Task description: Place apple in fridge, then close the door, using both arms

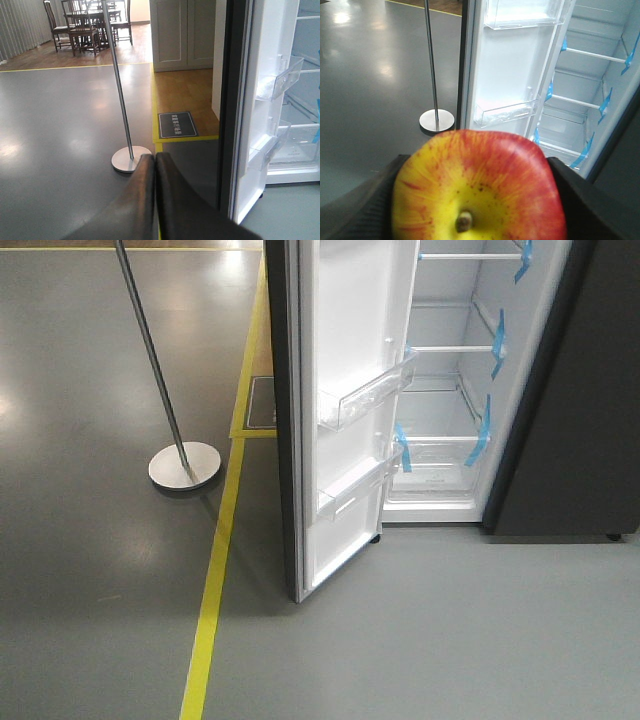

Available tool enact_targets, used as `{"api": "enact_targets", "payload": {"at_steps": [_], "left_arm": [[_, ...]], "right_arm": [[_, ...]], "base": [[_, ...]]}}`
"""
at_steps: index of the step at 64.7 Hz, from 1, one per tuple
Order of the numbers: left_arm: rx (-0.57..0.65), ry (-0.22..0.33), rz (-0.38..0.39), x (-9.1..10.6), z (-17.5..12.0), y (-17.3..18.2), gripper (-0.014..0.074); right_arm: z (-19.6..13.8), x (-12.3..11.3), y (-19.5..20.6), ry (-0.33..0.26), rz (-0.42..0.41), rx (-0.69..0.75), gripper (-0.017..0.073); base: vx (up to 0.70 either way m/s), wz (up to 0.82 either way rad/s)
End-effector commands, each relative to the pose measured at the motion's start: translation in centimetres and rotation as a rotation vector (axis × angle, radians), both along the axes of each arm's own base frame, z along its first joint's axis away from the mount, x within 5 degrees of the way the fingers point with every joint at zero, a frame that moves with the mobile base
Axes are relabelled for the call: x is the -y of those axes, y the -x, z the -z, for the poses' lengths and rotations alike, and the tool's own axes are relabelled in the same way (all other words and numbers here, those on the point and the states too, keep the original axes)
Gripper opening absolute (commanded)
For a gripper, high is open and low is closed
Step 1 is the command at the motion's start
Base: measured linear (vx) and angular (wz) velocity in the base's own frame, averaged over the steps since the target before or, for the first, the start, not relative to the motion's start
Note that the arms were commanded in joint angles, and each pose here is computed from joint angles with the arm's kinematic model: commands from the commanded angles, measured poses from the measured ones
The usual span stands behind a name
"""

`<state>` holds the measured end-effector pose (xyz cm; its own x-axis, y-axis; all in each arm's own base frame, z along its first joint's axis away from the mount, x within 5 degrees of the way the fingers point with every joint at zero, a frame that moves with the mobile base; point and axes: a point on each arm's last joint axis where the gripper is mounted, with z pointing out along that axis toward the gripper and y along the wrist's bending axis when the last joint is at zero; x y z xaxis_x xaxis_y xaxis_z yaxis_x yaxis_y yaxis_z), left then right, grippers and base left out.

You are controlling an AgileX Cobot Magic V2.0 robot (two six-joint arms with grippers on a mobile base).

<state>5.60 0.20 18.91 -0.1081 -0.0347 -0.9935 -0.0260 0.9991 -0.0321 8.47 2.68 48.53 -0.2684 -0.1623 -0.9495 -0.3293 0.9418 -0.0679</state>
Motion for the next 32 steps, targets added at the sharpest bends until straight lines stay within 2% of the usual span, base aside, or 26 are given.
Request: {"api": "enact_targets", "payload": {"at_steps": [1, 32], "left_arm": [[0.101, 0.008, 0.009, 0.08, -1.29, 0.14, -0.0006], [0.101, 0.008, 0.009, 0.08, -1.29, 0.14, -0.0006]], "right_arm": [[-1.32, 0.07, 0.06, -0.027, 0.016, 0.1, 0.0098], [-1.32, 0.07, 0.06, -0.027, 0.016, 0.1, 0.0098]], "base": [[0.13, -0.04], [0.13, -0.04]]}}
